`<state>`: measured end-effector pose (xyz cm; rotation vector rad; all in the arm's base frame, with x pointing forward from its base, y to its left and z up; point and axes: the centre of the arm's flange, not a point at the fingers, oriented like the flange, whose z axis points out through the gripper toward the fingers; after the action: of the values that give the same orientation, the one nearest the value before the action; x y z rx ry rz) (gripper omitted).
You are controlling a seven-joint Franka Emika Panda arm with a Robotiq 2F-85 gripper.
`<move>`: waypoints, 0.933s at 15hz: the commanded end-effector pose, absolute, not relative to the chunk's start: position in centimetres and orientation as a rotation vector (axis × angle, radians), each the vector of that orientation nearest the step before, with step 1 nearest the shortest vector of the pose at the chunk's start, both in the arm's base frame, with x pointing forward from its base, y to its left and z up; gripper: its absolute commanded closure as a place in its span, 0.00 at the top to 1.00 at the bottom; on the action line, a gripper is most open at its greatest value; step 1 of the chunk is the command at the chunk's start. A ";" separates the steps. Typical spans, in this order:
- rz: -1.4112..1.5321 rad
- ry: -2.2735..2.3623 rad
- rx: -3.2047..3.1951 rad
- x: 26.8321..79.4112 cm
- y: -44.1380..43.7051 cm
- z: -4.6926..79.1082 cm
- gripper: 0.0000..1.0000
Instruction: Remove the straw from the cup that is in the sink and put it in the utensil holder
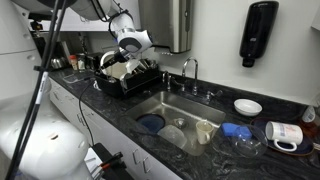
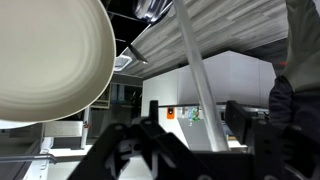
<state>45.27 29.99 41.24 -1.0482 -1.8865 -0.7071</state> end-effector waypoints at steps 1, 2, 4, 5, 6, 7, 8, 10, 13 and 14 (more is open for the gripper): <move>-0.689 -1.907 -1.035 46.3 29.6 42.5 0.99; -0.675 -1.922 -1.036 46.4 29.4 42.9 1.00; -0.644 -1.952 -1.034 46.7 28.8 43.7 1.00; -0.634 -1.959 -1.035 47.0 28.5 44.1 1.00; -0.629 -1.967 -1.038 47.1 28.3 44.3 1.00; -0.625 -1.972 -1.038 47.2 28.2 44.6 1.00; -0.622 -1.976 -1.034 47.3 28.2 44.7 1.00; -0.600 -1.991 -1.026 47.3 28.0 45.1 1.00; -0.520 -2.079 -1.068 47.3 26.4 46.3 1.00; -0.504 -2.123 -1.100 47.5 25.8 46.8 1.00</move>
<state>47.12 27.68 44.84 -1.0519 -2.0331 -0.5582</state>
